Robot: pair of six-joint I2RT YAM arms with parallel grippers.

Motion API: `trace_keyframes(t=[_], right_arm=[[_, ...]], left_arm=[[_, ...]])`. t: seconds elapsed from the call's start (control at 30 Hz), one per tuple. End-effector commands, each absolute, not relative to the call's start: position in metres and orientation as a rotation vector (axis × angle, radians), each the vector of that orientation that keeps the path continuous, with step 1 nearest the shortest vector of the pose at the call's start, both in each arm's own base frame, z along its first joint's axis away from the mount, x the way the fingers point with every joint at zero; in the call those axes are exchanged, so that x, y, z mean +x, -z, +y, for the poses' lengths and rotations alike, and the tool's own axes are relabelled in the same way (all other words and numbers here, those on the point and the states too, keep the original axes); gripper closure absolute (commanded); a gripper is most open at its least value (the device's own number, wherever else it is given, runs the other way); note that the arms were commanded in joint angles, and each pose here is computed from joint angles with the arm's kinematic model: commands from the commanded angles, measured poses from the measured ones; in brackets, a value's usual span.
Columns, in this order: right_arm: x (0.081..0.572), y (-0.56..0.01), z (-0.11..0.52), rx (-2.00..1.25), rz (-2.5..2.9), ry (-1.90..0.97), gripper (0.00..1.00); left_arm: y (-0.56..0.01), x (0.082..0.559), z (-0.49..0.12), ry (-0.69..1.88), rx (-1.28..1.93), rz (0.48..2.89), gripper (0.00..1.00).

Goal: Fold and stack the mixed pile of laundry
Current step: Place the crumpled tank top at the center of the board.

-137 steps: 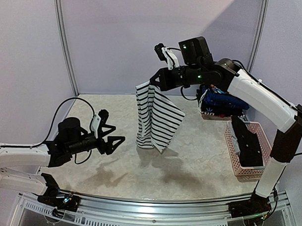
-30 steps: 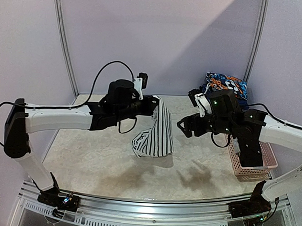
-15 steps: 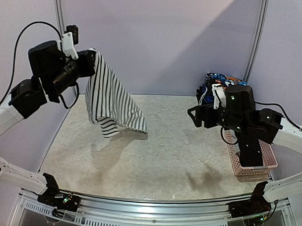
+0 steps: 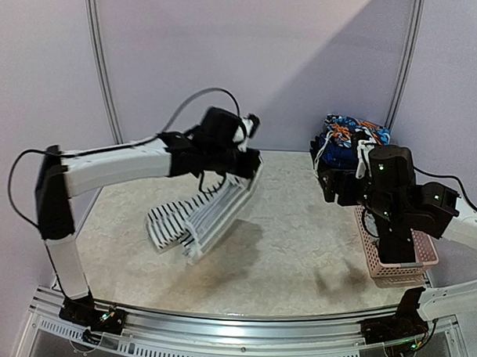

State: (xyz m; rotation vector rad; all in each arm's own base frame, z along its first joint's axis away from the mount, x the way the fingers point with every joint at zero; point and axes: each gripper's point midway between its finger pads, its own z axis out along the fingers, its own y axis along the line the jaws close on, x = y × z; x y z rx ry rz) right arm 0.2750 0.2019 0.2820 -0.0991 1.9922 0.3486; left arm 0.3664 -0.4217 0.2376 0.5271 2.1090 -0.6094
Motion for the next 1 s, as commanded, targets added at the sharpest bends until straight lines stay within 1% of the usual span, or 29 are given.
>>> trace_keyframes(t=[0.0,0.13,0.27,0.33,0.47,0.57,0.6,0.83,0.97], right_arm=[[0.272,-0.267,0.183,-0.036,2.006,-0.27,0.1],[0.274,-0.26,0.187,-0.058,2.02,-0.252,0.1],[0.277,-0.254,0.196,-0.096,2.029,-0.266,0.1],[0.278,-0.25,0.2,-0.112,2.036,-0.266,0.1],[0.279,-0.241,0.204,-0.132,2.05,-0.265,0.1],[0.279,-0.238,0.205,-0.135,2.051,-0.268,0.1],[0.279,-0.238,0.204,-0.133,2.043,-0.272,0.1],[0.284,-0.246,0.204,-0.119,1.97,-0.276,0.1],[0.29,-0.25,0.209,-0.118,1.935,-0.285,0.1]], left_arm=[[-0.164,0.338,-0.488,0.898,0.638,2.27,1.0],[-0.126,0.333,-0.509,0.938,0.662,2.322,1.0],[-0.12,0.331,-0.511,0.932,0.679,2.313,1.0],[-0.121,0.331,-0.51,0.929,0.691,2.295,0.93],[-0.127,0.32,-0.504,0.968,0.731,2.253,0.72],[-0.137,0.317,-0.482,0.928,0.686,2.193,0.61],[-0.152,0.317,-0.473,0.922,0.663,2.147,0.57],[-0.167,0.299,-0.407,0.742,0.634,2.095,0.36],[-0.164,0.293,-0.361,0.566,0.606,2.112,0.27]])
